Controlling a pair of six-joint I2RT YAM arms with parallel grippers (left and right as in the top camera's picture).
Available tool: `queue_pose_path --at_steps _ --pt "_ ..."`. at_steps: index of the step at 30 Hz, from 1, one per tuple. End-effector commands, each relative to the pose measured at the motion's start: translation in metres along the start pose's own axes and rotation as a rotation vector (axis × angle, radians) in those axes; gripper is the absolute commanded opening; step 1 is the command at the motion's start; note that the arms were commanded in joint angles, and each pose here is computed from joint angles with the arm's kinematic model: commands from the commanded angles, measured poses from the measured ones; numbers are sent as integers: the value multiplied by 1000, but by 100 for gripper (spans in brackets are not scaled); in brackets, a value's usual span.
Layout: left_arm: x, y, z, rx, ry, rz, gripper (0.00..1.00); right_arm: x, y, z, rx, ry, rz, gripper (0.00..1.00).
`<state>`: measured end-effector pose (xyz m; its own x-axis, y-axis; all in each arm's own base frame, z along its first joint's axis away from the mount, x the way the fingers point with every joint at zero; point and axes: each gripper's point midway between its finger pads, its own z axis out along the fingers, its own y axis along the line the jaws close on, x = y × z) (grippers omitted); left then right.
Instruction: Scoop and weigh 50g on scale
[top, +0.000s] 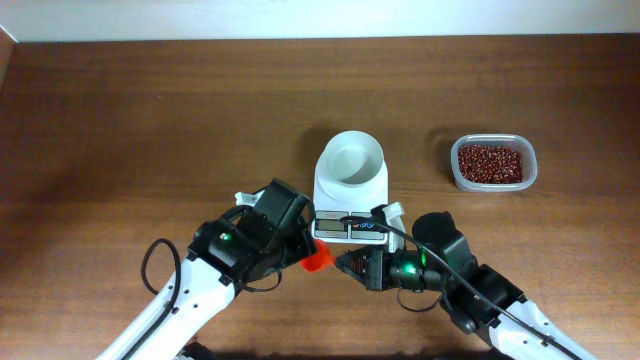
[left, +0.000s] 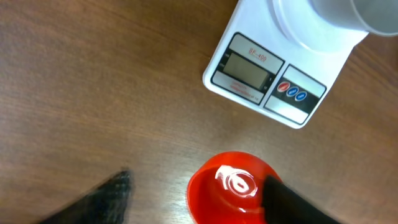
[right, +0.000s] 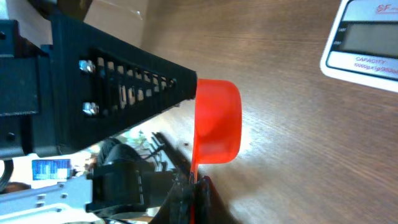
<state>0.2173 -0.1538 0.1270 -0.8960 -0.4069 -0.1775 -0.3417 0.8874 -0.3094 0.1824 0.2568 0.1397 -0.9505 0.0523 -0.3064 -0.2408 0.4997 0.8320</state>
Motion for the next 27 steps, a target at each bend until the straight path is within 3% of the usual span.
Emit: queue_pose_path --at_steps 1,6,12,17,18,21,22,23,27 --pt "0 4 3 -20 -7 8 98 -5 -12 -7 86 -40 -82 4" --pt "-8 9 2 -49 -51 8 99 -9 -17 -54 127 -140 -20 4" --pt "-9 10 2 -53 -57 8 99 0 17 -103 33 -290 -120 4" --pt "-10 2 2 -21 -60 7 96 16 22 -107 -2 -252 -124 4" --pt "-9 -2 2 0 -52 8 83 15 22 -107 1 -261 -128 4" --pt "-9 -7 2 19 -49 9 33 3 35 -112 -36 -316 -178 4" --pt "-10 -8 2 23 -51 9 9 -7 36 -115 -25 -365 -192 4" --pt "-10 -8 2 25 -52 9 0 -12 35 -117 -12 -392 -195 4" --pt "-8 -11 7 20 -44 22 0 -34 43 -128 -5 -516 -234 4"
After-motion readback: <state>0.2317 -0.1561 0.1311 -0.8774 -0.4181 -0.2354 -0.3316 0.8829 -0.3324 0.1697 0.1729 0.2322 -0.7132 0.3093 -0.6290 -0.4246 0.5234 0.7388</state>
